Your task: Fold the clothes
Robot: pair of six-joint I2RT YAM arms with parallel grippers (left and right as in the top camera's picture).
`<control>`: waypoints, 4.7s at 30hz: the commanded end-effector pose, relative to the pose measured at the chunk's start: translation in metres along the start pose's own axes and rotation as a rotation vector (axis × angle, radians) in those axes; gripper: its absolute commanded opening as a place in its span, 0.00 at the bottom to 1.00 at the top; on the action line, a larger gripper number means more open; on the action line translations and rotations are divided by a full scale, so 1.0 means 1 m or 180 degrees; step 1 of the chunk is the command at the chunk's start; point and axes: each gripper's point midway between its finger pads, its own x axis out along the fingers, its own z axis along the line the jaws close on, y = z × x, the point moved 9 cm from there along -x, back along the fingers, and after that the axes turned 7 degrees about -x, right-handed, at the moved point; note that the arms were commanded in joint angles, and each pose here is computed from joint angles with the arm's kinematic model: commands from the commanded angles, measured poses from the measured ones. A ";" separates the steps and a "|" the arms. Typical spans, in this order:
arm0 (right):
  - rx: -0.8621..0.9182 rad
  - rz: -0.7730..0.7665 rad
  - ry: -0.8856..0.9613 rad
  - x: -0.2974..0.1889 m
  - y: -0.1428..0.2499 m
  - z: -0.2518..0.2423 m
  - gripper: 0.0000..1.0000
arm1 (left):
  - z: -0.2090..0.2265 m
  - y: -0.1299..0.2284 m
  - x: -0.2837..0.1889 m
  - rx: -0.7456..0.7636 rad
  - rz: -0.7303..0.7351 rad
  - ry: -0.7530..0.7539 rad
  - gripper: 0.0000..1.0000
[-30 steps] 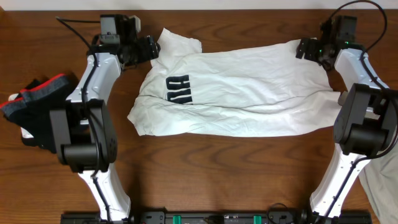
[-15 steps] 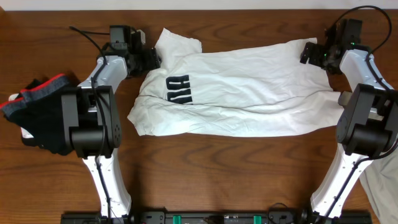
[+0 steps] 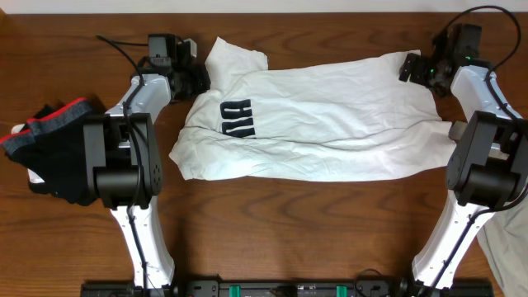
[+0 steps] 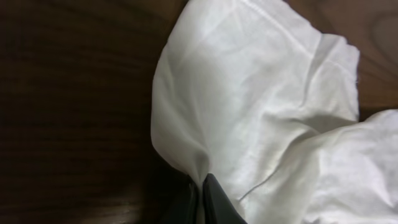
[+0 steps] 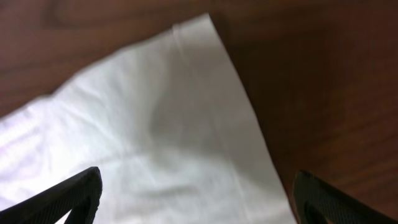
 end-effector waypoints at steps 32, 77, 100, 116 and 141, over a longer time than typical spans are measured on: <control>-0.0118 -0.0913 -0.0249 0.062 -0.026 0.009 0.99 | -0.032 -0.014 -0.054 0.0117 -0.0176 0.0196 0.06; 0.0382 -0.0359 -0.0014 -0.089 -0.032 -0.032 0.01 | -0.047 -0.011 -0.119 -0.0197 0.0019 0.0671 0.06; 0.0562 0.0997 0.0784 -0.131 0.035 -0.052 0.01 | -0.019 0.047 -0.150 -0.0566 0.0935 -0.0338 0.06; 0.0583 0.1185 0.0873 -0.134 0.045 -0.055 0.05 | -0.011 0.071 -0.152 -0.0764 0.1337 -0.0525 0.06; 0.0637 0.1394 0.0965 -0.139 0.056 -0.063 0.32 | -0.011 0.084 -0.159 -0.0891 0.1591 -0.0603 0.16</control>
